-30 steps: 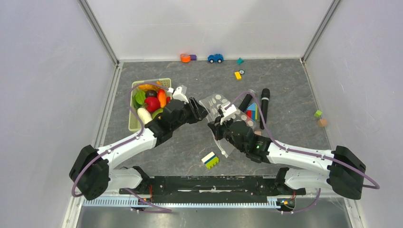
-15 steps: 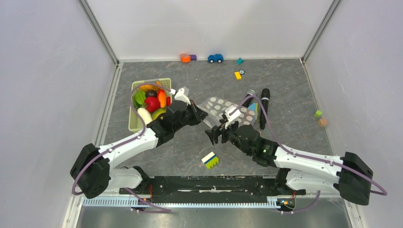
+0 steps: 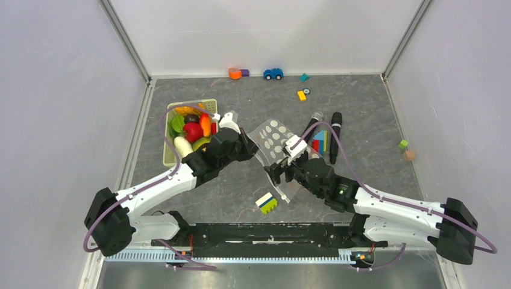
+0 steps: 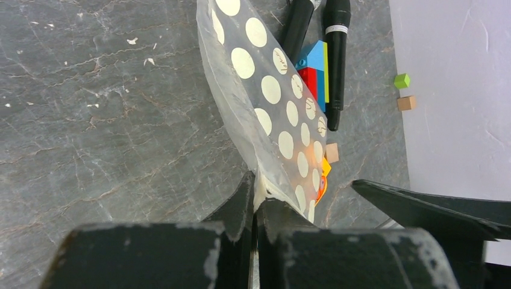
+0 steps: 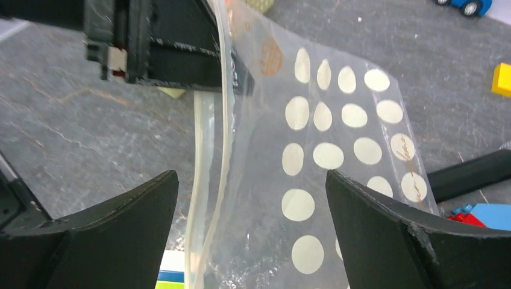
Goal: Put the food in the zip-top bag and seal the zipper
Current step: Open the zipper of the food storage bag.
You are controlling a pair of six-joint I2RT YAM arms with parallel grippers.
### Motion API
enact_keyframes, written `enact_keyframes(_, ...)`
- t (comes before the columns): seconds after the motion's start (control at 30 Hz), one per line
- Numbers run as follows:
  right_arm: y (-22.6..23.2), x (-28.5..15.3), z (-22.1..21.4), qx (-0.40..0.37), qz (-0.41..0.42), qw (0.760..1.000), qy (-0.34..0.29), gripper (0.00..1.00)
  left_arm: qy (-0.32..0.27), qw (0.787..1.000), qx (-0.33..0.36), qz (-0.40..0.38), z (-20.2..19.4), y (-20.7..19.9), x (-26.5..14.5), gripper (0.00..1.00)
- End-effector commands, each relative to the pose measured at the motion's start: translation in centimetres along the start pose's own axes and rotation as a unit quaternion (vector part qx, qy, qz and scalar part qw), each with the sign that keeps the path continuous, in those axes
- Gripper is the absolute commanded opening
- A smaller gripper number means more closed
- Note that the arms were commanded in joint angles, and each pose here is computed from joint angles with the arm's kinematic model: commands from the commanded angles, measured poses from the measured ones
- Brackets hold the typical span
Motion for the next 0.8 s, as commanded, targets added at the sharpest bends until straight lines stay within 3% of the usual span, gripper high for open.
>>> enact_keyframes(0.0,0.4,1.1,1.0,-0.006,0.007,1.000,0.027,0.98,-0.031,1.000,0.003,0.001,1.3,-1.7,-1.1,0.02)
enact_keyframes(0.23,-1.8,1.4,-0.8,-0.005,-0.122,0.990,0.076,0.98,-0.036,0.999,0.013,0.011,1.4,-1.5,-1.7,0.02)
enact_keyframes(0.57,-2.2,1.2,-2.9,-0.008,-0.158,0.982,0.099,0.97,-0.036,0.999,0.012,0.013,1.6,-1.6,-2.2,0.02)
enact_keyframes(0.77,-2.5,1.8,-2.3,-0.027,-0.174,0.980,0.093,0.81,-0.040,0.999,0.014,0.020,1.8,-1.7,-2.6,0.02)
Point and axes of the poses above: each gripper's point midway between its finger pads, its own x axis out along the fingers, its own y axis along the line the jaws close on, z = x × y, the point moved 7 cm from there along -x, back along the fingers, and after that the axes turned 14 degrees about -x, right-handed, at the moved point
